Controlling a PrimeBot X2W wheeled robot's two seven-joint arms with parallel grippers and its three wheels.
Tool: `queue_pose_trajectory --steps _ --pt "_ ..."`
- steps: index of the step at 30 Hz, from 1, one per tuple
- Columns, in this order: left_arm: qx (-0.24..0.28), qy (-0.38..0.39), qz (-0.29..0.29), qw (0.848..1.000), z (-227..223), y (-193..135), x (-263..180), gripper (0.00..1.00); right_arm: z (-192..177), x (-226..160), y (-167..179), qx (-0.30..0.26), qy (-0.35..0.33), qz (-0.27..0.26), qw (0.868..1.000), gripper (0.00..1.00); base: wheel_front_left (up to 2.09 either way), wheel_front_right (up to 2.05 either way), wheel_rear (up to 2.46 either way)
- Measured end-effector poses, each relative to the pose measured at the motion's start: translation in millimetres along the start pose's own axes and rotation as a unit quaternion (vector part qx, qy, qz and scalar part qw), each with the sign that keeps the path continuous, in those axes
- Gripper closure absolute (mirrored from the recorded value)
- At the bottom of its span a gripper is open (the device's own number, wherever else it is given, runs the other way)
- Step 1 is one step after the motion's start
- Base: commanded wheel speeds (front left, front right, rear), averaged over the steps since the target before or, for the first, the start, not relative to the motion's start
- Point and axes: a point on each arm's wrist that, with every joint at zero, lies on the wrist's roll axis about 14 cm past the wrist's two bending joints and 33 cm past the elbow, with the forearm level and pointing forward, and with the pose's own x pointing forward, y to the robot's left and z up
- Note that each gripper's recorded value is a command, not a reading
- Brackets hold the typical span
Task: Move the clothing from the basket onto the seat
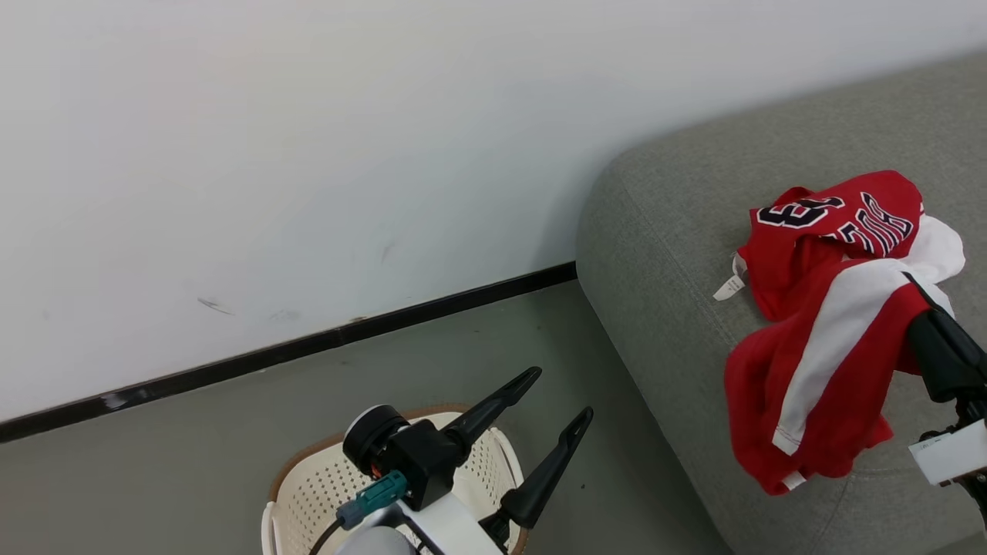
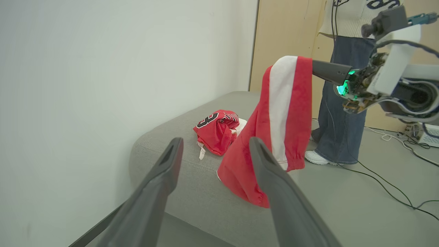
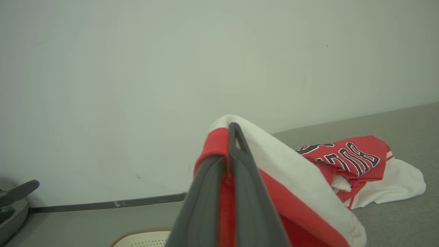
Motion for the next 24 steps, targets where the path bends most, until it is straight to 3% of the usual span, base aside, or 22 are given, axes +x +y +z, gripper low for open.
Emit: queue_pose_trajectory --steps 5,13,17,24 --pt "-0.009 0.007 -0.009 1.0 -7.4 -2.8 4.8 0.0 18.2 4.5 -5.0 -0.016 -0.025 -0.005 1.0 1.0 0.0 0.0 0.0" --pt "-0.022 0.018 -0.01 1.0 -19.2 4.5 8.3 0.0 101.2 36.6 -40.7 -0.02 -0.145 -0.048 0.988 1.0 0.0 0.0 0.0" --pt "-0.02 0.025 -0.006 0.999 -25.1 12.4 7.8 0.0 118.6 46.4 -66.5 -0.006 -0.163 -0.085 0.983 1.0 0.0 0.0 0.0" --pt "-0.015 0.017 -0.003 1.0 -23.0 25.2 13.3 0.0 126.7 62.4 -99.0 -0.038 -0.139 -0.123 0.982 1.0 0.0 0.0 0.0"
